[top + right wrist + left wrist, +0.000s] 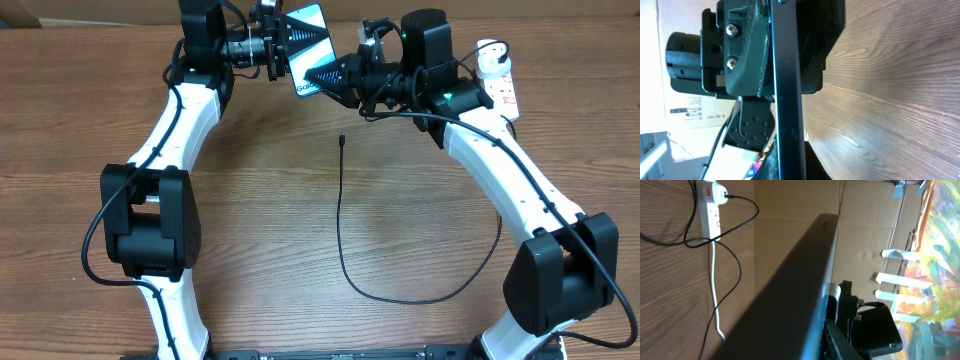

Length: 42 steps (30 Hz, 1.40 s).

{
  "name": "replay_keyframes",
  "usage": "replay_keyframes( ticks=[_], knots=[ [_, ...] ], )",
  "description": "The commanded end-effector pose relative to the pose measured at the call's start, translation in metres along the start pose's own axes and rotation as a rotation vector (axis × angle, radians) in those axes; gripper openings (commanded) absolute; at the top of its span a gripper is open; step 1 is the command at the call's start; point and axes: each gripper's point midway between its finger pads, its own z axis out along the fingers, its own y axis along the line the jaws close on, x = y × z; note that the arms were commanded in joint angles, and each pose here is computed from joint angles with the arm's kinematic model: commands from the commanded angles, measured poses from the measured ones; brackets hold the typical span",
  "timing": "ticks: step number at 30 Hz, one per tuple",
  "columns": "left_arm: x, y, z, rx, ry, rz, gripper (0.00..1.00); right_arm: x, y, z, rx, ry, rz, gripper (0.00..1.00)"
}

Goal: Plug charger to phone and switch on socket
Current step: 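Open the right gripper and pull it away from the phone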

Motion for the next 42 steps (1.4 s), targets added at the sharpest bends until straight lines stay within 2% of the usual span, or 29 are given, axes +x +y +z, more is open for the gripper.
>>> replay_keyframes(
  ticks=[1,4,9,18,21,22,26,37,42],
  knots=[
    [0.013,-0.032,-0.011,0.023,0.044,0.048,0.16,-0.013,-0.041,-0.001,0.073,-0.033,0.124,0.04],
    [0.013,-0.032,-0.011,0.023,0.043,0.048,0.14,-0.015,-0.04,-0.004,0.061,-0.028,0.124,0.04],
    [0.012,-0.032,-0.011,0.023,0.041,0.047,0.04,-0.015,-0.04,-0.006,0.057,-0.025,0.127,0.04],
    [0.006,-0.032,-0.011,0.023,0.005,0.029,0.04,-0.017,-0.041,-0.007,0.059,-0.032,0.127,0.04],
    [0.003,-0.032,-0.011,0.023,-0.011,0.028,0.04,-0.019,-0.042,-0.007,0.065,-0.042,0.126,0.14],
    [0.002,-0.032,-0.012,0.023,-0.019,0.028,0.04,-0.02,-0.042,-0.007,0.066,-0.046,0.126,0.22],
    [-0.006,-0.032,-0.014,0.024,-0.061,0.028,0.04,-0.024,-0.044,-0.011,0.066,-0.056,0.119,0.41],
    [-0.01,-0.032,-0.024,0.024,-0.07,0.041,0.04,-0.051,-0.066,-0.045,0.11,-0.118,0.015,0.71],
    [-0.003,-0.032,-0.026,0.023,-0.033,0.107,0.04,-0.057,-0.095,-0.071,0.191,-0.134,0.015,0.73]
  ],
)
